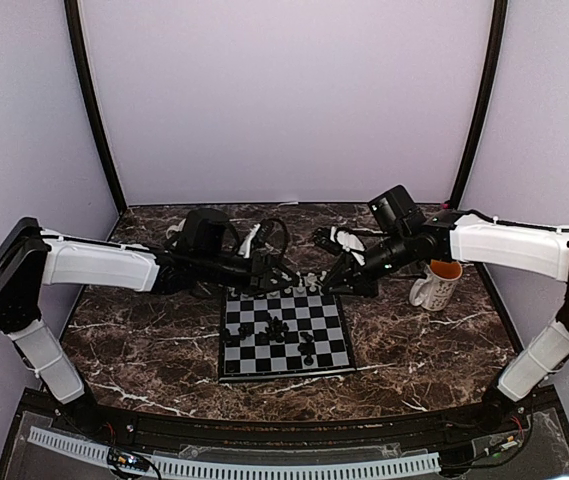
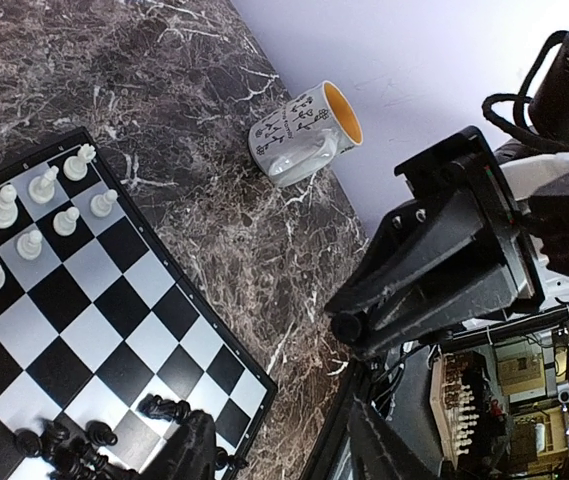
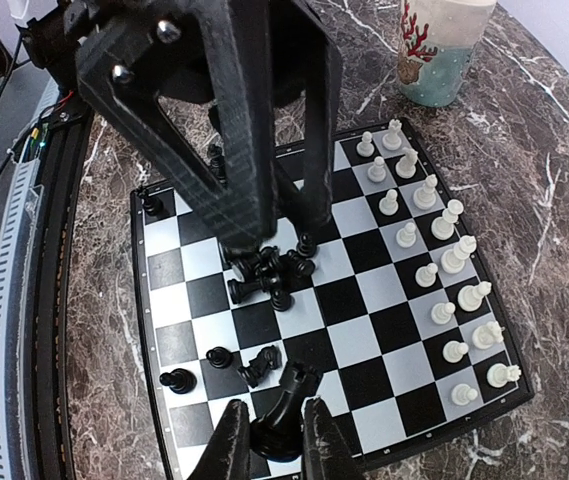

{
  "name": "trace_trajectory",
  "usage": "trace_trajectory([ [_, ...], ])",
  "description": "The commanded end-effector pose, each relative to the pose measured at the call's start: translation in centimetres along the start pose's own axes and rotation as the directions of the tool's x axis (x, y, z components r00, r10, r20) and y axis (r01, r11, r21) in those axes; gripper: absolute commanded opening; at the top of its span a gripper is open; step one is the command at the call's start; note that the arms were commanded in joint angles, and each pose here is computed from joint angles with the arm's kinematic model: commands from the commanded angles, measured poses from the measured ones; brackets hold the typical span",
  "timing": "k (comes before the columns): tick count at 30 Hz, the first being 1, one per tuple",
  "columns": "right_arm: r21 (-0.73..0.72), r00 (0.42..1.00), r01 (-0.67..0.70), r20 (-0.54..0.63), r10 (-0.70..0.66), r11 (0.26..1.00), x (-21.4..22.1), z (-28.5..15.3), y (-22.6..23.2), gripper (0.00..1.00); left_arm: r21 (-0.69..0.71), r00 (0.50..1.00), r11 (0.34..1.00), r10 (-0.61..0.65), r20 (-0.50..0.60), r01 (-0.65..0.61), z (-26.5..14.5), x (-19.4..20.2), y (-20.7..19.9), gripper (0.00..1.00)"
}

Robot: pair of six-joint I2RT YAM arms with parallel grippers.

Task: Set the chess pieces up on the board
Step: Pass from the right arm to the left

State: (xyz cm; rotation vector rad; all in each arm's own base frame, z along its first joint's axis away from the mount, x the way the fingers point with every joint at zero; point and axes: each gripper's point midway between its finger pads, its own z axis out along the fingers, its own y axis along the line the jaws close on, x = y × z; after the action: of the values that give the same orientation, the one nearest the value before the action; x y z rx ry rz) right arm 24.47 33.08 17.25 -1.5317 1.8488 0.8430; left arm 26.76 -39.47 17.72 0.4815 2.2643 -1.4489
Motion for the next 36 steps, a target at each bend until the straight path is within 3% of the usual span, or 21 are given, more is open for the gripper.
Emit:
trace_trajectory([
  [1, -0.021, 0.998, 0.017, 0.054, -0.016, 1.000, -0.9, -0.5, 0.5, 0.14, 0.115, 1.000, 0.993, 0.009, 0.021, -0.011, 1.4, -1.3, -2.9, 0.48],
  [14, -0.038, 0.999, 0.019, 0.038, -0.017, 0.999, -0.4, -0.2, 0.7, 0.15, 0.207, 0.999, 0.978, 0.018, -0.030, -0.011, 4.3, -1.0, -4.5, 0.42],
  [30, -0.028, 1.000, 0.014, 0.025, -0.013, 0.999, 0.1, 0.1, 0.4, 0.16, 0.231, 0.998, 0.973, 0.001, -0.064, 0.014, 5.1, -0.1, -4.4, 0.16],
  [36, -0.011, 1.000, 0.010, 0.013, -0.010, 1.000, 0.3, -0.6, 0.3, 0.30, 0.213, 0.998, 0.977, 0.036, -0.049, -0.024, 5.1, -0.2, -4.1, 0.09],
])
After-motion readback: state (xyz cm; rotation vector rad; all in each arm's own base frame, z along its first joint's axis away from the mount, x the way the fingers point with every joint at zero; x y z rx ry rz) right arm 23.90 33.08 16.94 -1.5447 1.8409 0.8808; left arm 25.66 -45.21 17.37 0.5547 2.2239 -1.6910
